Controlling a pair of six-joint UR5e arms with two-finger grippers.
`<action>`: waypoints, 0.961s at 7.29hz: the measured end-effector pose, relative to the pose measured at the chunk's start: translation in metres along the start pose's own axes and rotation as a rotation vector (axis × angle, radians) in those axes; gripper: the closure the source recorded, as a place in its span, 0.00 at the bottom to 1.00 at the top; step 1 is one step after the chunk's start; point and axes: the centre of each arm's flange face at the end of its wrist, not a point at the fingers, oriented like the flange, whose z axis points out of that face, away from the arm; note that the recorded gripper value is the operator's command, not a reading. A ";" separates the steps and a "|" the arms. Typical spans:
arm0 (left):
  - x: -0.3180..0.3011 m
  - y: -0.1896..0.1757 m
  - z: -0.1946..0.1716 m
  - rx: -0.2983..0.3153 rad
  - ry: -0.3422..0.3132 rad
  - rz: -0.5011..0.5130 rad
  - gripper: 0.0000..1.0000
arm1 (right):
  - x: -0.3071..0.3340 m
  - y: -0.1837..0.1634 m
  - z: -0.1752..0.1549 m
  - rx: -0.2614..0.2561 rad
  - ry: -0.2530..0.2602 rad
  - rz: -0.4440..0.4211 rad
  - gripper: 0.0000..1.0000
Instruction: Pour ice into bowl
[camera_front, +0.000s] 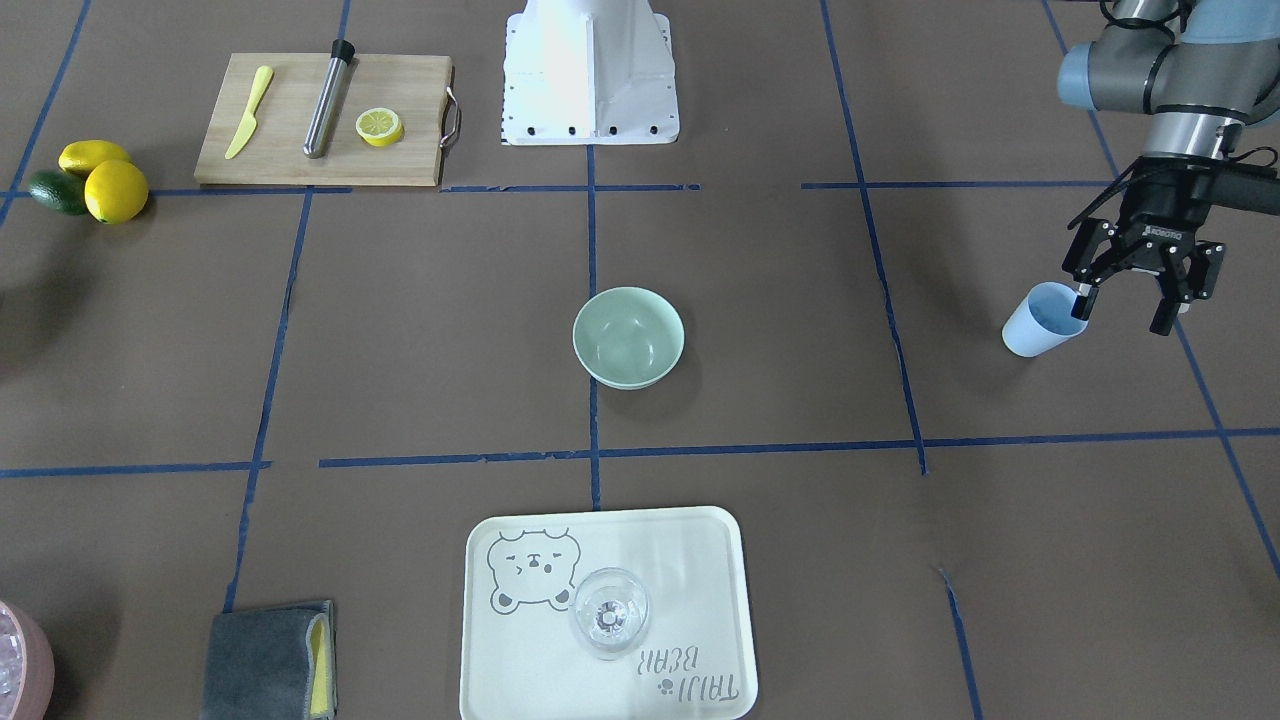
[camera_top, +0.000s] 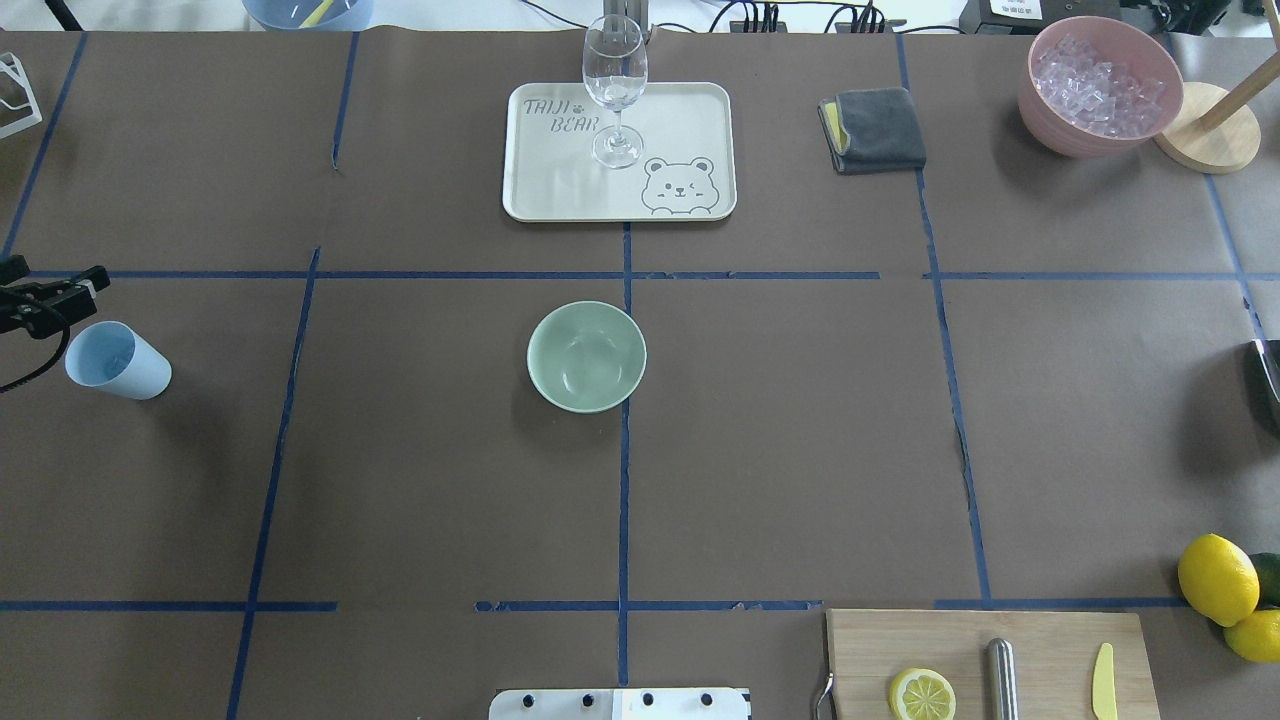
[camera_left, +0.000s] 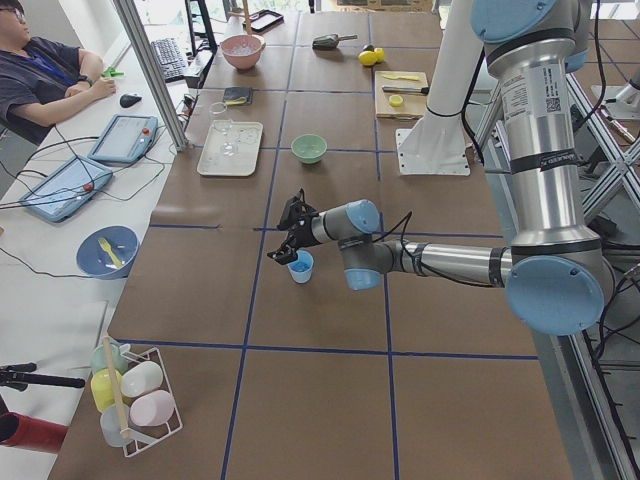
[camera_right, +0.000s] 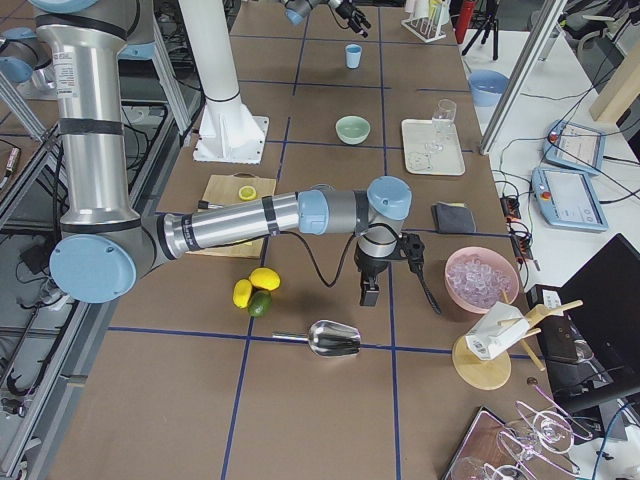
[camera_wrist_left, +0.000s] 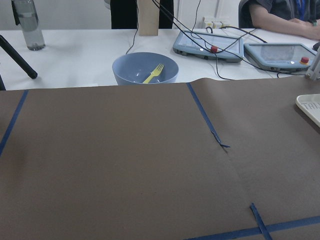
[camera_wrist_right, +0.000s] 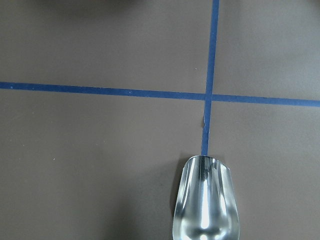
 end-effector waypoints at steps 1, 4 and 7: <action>0.007 0.015 -0.002 0.043 -0.025 -0.002 0.00 | 0.001 0.001 0.001 -0.001 0.000 0.000 0.00; 0.015 0.060 -0.001 0.136 -0.102 -0.012 0.00 | 0.002 0.003 0.002 -0.004 0.001 0.001 0.00; 0.016 0.093 -0.001 0.184 -0.131 -0.033 0.00 | 0.003 0.003 0.003 -0.005 0.002 0.001 0.00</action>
